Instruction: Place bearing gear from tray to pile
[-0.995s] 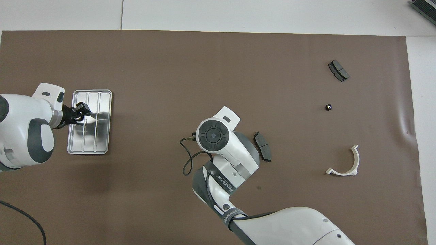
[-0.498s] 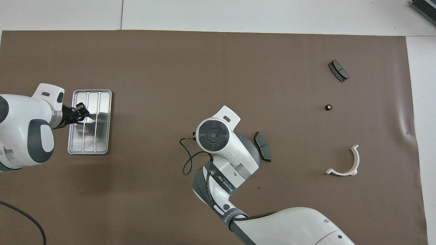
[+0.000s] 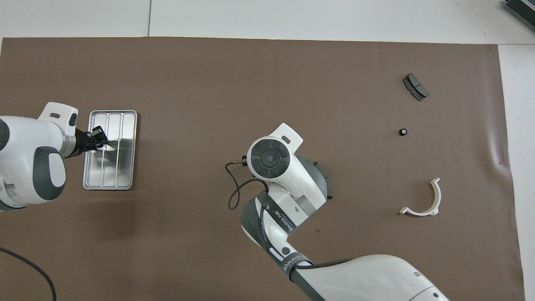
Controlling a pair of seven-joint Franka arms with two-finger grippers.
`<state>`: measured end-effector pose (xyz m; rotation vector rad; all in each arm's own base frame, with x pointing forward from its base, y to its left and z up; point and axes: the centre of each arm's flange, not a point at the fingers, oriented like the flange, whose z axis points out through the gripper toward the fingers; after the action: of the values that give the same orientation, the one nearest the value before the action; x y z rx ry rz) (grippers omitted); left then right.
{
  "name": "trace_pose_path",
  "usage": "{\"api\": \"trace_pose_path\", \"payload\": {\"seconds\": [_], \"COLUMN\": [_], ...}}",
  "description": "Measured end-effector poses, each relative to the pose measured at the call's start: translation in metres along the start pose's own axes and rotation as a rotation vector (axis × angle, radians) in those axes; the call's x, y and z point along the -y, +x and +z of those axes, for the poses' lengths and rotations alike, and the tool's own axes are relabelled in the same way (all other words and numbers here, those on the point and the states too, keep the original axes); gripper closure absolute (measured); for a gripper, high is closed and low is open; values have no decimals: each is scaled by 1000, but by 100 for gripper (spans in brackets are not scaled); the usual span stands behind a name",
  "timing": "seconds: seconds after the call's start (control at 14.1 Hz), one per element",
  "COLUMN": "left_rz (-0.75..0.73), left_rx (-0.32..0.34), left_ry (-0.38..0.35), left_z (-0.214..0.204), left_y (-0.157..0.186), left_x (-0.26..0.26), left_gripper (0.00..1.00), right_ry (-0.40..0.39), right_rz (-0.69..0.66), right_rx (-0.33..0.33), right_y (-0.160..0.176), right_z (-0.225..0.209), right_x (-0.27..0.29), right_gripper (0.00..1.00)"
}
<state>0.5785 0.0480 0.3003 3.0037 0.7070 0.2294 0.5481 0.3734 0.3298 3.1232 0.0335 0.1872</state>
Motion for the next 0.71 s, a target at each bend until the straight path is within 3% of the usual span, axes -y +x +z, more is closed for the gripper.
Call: {"api": "trace_pose_path", "payload": {"seconds": [0.36,0.71], "left_rz": [-1,-73], "left_rx": [-11,14], "left_ry": [-8,-27], "left_z": [-5,-38], "left_y": [3,-5], "left_x": [-7,-89], "left_gripper": [65,65], "right_ry": [-39,-51], "right_rz": [-53,-155], "right_rx": [39,127], "right_y": [56,59], "right_z": [-69,-42], "right_x": [-161,-289], "right_gripper": [64,64]}}
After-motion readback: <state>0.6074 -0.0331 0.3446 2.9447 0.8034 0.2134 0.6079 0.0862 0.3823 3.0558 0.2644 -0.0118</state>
